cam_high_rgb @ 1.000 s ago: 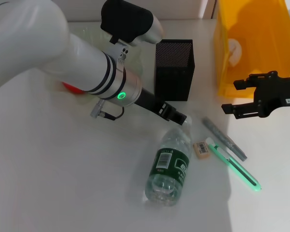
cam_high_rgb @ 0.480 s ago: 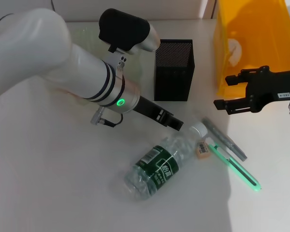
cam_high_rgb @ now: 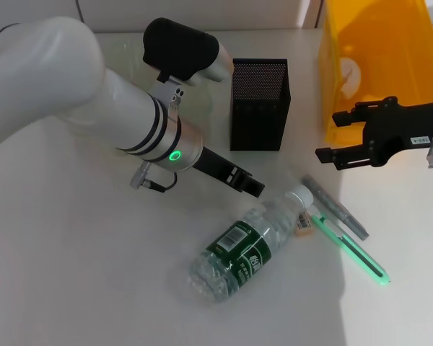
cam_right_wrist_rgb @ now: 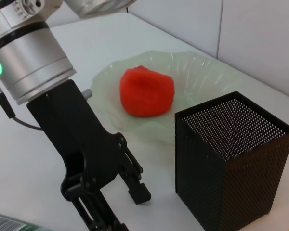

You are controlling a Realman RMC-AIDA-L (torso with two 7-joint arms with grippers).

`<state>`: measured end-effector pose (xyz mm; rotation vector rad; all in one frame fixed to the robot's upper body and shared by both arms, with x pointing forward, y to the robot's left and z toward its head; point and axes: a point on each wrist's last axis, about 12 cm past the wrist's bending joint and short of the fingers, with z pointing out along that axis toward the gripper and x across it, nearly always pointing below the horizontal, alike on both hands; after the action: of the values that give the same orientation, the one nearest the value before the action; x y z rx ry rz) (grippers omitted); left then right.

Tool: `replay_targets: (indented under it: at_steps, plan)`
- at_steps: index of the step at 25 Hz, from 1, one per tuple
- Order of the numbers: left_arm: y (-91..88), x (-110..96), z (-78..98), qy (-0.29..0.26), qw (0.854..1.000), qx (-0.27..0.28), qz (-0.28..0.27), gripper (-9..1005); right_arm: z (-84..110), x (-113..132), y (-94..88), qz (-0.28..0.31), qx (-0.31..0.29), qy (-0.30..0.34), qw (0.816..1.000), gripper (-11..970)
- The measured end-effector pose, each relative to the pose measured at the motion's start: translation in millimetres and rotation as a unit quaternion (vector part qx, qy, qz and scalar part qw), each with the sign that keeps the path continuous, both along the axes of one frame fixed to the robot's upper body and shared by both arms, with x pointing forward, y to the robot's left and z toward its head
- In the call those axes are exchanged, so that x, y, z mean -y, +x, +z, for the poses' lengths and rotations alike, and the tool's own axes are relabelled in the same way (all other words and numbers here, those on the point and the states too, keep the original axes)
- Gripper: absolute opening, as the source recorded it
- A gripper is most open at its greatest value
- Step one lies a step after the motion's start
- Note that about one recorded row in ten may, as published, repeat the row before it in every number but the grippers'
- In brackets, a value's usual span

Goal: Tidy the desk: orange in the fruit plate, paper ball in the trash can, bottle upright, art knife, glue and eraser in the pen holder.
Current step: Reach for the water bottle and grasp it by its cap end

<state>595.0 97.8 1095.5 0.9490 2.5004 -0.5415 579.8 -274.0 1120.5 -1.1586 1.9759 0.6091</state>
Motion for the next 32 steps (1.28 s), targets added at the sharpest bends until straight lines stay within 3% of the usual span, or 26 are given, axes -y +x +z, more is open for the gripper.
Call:
replay_targets:
  at_steps: [11, 32]
  plan:
    - [-0.7, -5, 9.0, -0.018, 1.000, -0.008, 0.006, 729, 8.4, -4, 4.2, -0.009, -0.016, -0.003, 1.000, 787]
    - [-8.8, 7, 30.2, -0.010, 0.999, -0.005, -0.036, 725, -4.4, 26, -20.3, -0.044, -0.024, -0.006, 0.999, 786]
